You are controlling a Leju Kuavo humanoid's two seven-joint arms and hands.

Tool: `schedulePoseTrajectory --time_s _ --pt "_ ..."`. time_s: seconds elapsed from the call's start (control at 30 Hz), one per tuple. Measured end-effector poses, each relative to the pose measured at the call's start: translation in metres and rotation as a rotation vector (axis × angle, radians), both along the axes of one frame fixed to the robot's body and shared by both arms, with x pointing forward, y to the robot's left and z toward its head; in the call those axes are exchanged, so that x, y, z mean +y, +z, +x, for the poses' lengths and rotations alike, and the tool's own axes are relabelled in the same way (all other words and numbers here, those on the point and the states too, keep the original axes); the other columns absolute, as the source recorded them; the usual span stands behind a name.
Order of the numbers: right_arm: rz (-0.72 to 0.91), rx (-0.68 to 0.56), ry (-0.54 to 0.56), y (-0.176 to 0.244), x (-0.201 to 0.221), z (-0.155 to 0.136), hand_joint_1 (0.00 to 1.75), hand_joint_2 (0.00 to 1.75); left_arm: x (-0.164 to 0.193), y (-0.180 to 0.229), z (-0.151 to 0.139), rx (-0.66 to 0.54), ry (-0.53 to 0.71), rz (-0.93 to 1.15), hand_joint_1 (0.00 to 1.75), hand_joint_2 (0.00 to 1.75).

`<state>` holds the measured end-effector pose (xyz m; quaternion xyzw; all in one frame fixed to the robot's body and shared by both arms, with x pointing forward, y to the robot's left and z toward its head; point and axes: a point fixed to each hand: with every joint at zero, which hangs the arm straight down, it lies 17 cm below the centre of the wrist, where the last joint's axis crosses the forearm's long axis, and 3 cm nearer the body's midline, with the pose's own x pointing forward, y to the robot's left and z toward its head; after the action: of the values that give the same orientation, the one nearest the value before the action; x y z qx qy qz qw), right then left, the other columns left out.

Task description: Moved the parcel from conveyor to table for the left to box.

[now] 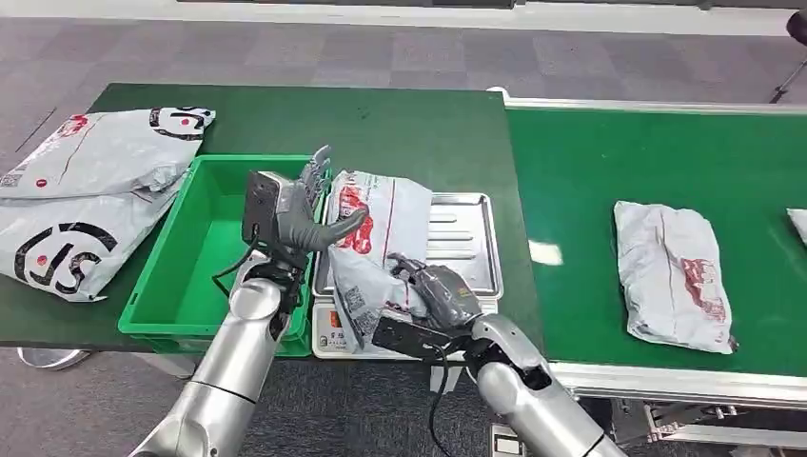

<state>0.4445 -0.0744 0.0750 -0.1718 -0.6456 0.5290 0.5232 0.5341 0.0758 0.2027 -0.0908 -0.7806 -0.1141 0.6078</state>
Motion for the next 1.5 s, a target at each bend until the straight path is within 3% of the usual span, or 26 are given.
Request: schedulePoseTrajectory --time_s 0.4,0.83,1.13,1.27,1.5 --pt "0.146 -0.052 -0.095 0.037 -0.031 0.03 0.0 1.75 0.004 0.006 0.0 -0.029 0.026 0.026 0.0 1.75" --pt "0.169 -0.059 -0.106 0.043 -0.035 0.034 0.0 1.75 0.004 0.009 0.0 -0.036 0.026 0.024 0.0 1.75" --pt "0.5 -0.006 -0.105 0.093 -0.057 0.068 0.0 1.75 0.003 0.013 0.0 -0.044 0.023 0.025 0.0 1.75" --pt "0.625 0.081 -0.045 0.101 -0.059 0.078 0.0 1.75 0.001 0.019 0.002 -0.055 0.013 0.017 0.0 1.75" --pt "0.791 0.187 0.118 0.12 -0.04 0.058 0.0 1.75 0.002 0.021 0.004 -0.065 0.005 0.016 0.0 1.75"
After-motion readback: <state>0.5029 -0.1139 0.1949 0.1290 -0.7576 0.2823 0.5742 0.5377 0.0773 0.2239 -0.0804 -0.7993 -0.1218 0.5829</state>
